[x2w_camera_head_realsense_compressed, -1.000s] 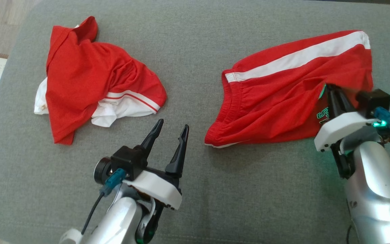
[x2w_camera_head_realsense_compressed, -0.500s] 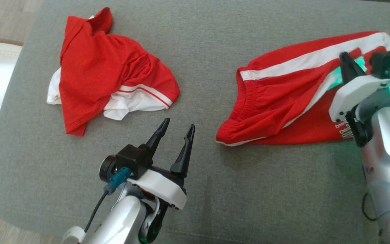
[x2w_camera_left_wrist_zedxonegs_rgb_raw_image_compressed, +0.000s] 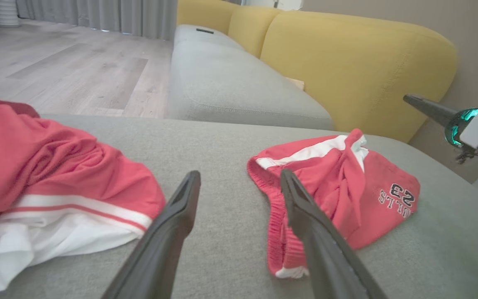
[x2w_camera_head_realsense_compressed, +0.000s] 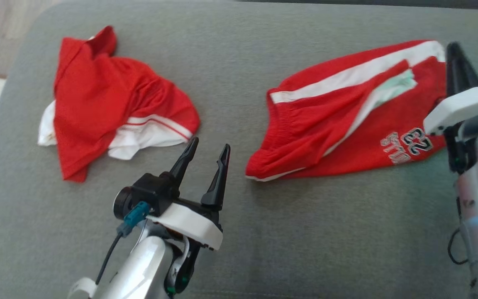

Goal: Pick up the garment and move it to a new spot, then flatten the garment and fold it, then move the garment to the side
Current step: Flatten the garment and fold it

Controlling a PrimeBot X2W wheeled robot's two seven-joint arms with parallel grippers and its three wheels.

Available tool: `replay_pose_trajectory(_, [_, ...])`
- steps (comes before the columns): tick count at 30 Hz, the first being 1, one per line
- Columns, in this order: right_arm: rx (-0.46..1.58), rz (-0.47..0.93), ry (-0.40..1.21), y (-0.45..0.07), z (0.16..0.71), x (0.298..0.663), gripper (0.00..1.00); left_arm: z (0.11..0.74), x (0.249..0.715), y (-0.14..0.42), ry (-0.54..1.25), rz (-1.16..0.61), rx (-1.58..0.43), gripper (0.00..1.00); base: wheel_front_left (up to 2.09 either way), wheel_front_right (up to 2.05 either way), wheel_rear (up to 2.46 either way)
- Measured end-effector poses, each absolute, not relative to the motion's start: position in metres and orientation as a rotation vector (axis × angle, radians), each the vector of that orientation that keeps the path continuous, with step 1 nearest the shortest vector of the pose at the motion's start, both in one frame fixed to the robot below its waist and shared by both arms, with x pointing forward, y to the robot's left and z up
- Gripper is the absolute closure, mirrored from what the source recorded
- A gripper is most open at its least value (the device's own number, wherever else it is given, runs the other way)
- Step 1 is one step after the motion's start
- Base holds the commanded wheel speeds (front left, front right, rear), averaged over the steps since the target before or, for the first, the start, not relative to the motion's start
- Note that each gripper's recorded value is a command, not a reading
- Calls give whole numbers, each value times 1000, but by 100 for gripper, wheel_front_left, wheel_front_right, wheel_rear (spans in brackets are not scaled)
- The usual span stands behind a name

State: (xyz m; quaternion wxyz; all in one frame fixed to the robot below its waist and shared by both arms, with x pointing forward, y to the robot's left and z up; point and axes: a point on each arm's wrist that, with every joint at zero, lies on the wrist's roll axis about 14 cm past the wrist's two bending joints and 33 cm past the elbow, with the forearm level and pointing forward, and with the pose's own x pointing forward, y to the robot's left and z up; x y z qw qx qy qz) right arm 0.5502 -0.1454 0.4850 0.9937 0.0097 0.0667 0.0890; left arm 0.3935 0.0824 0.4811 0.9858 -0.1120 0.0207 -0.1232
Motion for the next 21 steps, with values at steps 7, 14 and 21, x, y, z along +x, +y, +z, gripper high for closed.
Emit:
replay_pose_trajectory(7, [68, 88, 22, -188, 502, 508, 0, 495, 399, 62, 1, -311, -241, 0, 0, 0, 0])
replay_pose_trajectory(14, [144, 44, 2, -190, 494, 459, 0, 498, 394, 48, -2, -354, -259, 0, 0, 0, 0])
replay_pose_trajectory(21, [178, -1, 34, -198, 479, 423, 0, 502, 393, 36, -10, -389, -266, 0, 0, 0, 0])
